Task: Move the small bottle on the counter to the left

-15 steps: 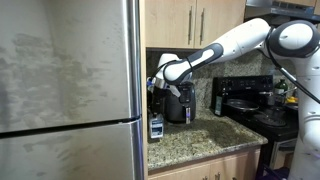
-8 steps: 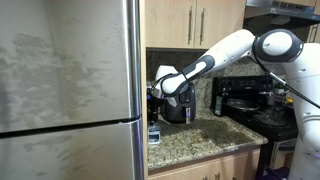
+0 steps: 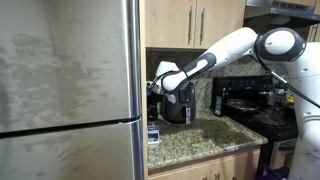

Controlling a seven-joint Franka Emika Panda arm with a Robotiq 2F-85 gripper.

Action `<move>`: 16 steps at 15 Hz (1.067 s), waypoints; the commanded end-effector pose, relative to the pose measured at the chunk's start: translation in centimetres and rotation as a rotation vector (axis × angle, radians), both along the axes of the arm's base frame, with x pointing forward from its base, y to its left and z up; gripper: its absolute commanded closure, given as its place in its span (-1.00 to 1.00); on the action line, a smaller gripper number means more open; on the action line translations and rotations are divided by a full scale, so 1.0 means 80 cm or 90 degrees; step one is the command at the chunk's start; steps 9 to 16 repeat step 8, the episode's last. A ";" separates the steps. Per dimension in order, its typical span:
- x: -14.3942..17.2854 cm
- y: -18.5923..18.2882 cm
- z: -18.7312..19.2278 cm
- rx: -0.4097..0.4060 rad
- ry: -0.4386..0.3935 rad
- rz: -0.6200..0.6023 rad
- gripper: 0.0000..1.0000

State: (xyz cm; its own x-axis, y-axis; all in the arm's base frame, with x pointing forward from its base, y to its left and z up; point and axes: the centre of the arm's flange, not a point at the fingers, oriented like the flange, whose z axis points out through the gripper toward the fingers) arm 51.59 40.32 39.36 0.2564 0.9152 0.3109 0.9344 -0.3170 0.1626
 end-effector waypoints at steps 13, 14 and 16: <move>-0.086 -0.038 0.181 -0.044 -0.088 -0.062 -1.00; -0.086 -0.038 0.181 -0.044 -0.088 -0.062 -1.00; -0.086 -0.038 0.181 -0.044 -0.088 -0.062 -1.00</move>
